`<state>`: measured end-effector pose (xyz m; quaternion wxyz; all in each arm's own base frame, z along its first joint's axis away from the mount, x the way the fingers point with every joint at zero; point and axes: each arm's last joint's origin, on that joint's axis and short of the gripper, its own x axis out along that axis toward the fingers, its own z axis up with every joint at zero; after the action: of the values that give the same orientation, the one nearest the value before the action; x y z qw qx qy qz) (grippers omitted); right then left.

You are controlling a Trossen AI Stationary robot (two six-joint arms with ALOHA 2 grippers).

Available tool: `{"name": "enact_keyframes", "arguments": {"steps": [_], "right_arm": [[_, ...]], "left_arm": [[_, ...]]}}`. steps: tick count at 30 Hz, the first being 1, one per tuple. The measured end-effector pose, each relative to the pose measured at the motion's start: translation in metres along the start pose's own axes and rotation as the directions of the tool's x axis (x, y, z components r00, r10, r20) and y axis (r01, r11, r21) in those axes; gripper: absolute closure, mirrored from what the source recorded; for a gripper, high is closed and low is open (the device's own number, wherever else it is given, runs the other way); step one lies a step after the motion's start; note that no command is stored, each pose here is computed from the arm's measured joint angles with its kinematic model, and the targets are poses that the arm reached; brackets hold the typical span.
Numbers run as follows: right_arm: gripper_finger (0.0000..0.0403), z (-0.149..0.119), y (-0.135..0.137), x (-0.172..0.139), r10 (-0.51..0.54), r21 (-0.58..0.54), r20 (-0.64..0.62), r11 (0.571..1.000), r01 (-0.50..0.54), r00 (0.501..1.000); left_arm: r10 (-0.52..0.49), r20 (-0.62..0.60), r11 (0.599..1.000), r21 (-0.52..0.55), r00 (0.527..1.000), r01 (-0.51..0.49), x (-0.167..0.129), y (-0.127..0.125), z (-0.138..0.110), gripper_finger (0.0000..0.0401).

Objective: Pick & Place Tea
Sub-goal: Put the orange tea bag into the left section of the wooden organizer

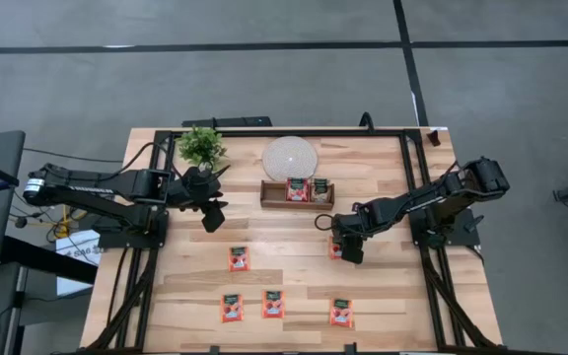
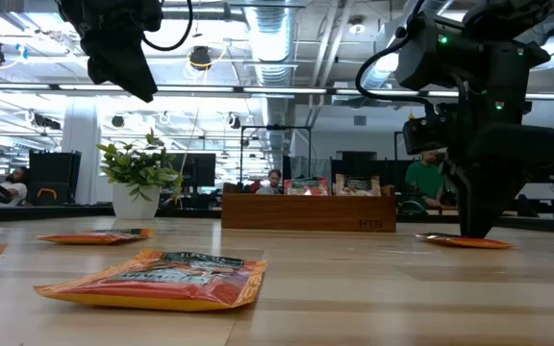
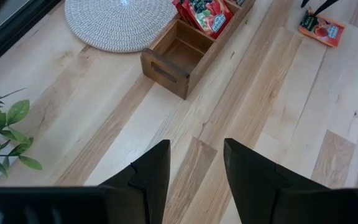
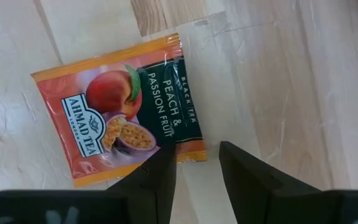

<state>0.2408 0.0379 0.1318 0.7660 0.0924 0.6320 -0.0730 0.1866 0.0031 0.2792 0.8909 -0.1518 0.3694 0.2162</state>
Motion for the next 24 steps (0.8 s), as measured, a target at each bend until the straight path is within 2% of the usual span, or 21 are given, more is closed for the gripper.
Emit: {"name": "enact_keyframes", "arguments": {"steps": [7, 17, 20, 24], "right_arm": [[0.0301, 0.0001, -0.0021, 0.0012, 0.038, 0.013, -0.011, 0.999, -0.038, 0.999], [0.0394, -0.0004, -0.0022, 0.0018, 0.04, 0.013, -0.015, 0.999, -0.039, 0.999], [0.0395, -0.0003, -0.0021, 0.0018, 0.043, 0.021, -0.015, 0.999, -0.043, 0.999], [0.0399, 0.0008, -0.0052, 0.0009, 0.052, 0.092, -0.015, 0.995, -0.051, 0.999]], "left_arm": [[0.0, 0.0, 1.0, 0.0, 1.0, 0.0, 0.0, 0.0, 0.0, 0.0259], [-0.002, 0.003, 1.0, -0.003, 1.0, 0.002, 0.0, -0.0001, 0.0003, 0.0259], [-0.006, 0.011, 1.0, -0.005, 1.0, 0.006, 0.0, -0.0006, 0.0011, 0.0259], [-0.013, 0.025, 1.0, -0.01, 1.0, 0.013, -0.0001, -0.0013, 0.0025, 0.0259]]}}
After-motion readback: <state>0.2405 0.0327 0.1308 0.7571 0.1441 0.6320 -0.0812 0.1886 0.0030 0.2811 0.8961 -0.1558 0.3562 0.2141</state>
